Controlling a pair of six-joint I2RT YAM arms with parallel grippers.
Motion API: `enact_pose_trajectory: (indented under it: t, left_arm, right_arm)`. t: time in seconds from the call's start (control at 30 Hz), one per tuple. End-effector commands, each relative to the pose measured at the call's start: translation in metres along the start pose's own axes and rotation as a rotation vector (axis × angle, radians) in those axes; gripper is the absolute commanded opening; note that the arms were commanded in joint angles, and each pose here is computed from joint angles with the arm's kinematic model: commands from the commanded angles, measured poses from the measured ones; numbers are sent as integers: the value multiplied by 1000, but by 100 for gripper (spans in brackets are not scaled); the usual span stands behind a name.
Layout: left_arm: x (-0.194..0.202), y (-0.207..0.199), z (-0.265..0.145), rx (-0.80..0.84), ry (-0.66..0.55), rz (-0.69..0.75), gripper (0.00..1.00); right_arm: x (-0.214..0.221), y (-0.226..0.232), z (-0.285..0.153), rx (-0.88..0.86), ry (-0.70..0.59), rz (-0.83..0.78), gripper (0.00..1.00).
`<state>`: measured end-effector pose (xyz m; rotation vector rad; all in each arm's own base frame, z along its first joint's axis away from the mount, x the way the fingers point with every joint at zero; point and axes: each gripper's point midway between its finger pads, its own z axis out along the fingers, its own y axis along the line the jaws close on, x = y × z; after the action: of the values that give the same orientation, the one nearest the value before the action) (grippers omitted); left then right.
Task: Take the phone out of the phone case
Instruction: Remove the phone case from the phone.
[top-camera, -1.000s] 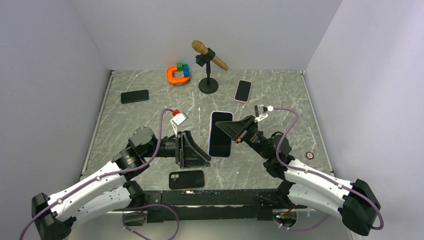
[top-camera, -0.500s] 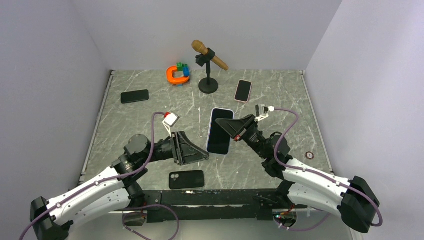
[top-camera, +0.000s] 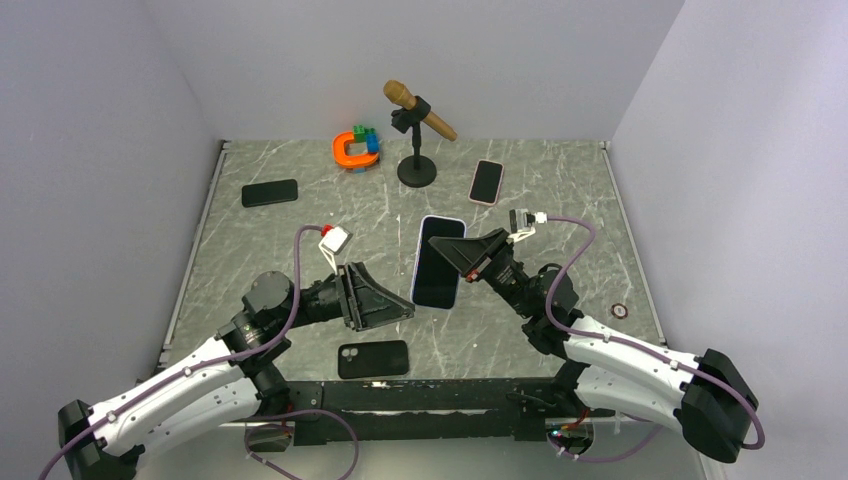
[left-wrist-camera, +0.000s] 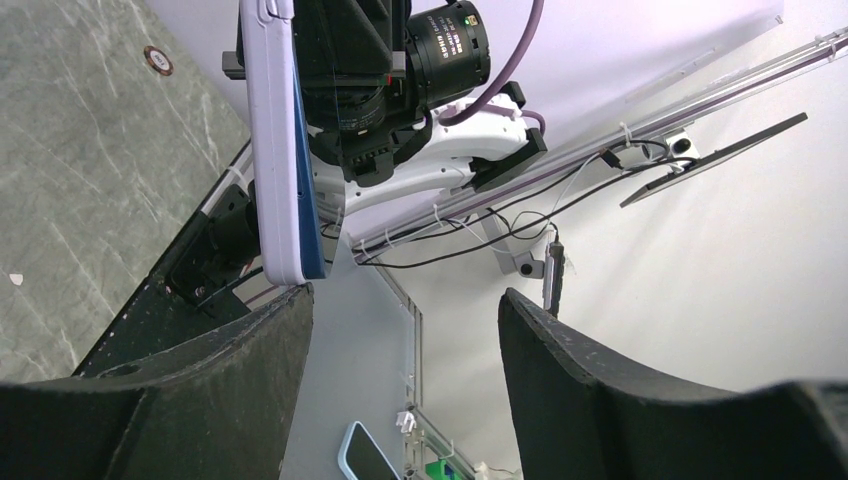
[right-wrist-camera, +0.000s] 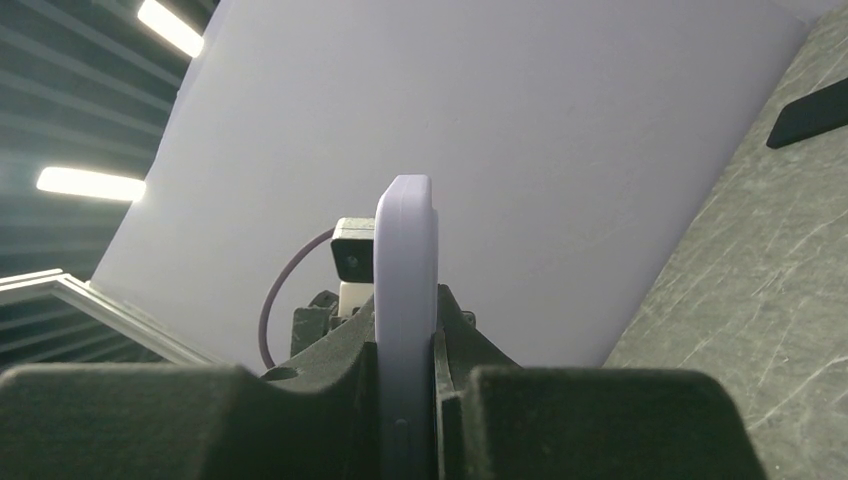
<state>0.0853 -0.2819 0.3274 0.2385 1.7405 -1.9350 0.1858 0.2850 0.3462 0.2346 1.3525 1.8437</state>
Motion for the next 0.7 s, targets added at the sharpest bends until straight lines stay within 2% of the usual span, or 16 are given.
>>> enact_pose_trajectory:
  t: [0.0,0.2,0.57,0.67]
  left_arm:
    - [-32,-30,2,94,-143,90,72]
    - [-37,-27,0,77,-179,81,75]
    - [-57,-2,0,-67,-290,41,74]
    - [-63,-1,0,-66,-318,40,74]
  right_arm:
    - [9,38,2,-118,51,12,0]
    - [19,40,7,-113,73,-8,0]
    - [50,49,11,-133,146,-52,0]
    - [54,49,7,-145,153,-19,0]
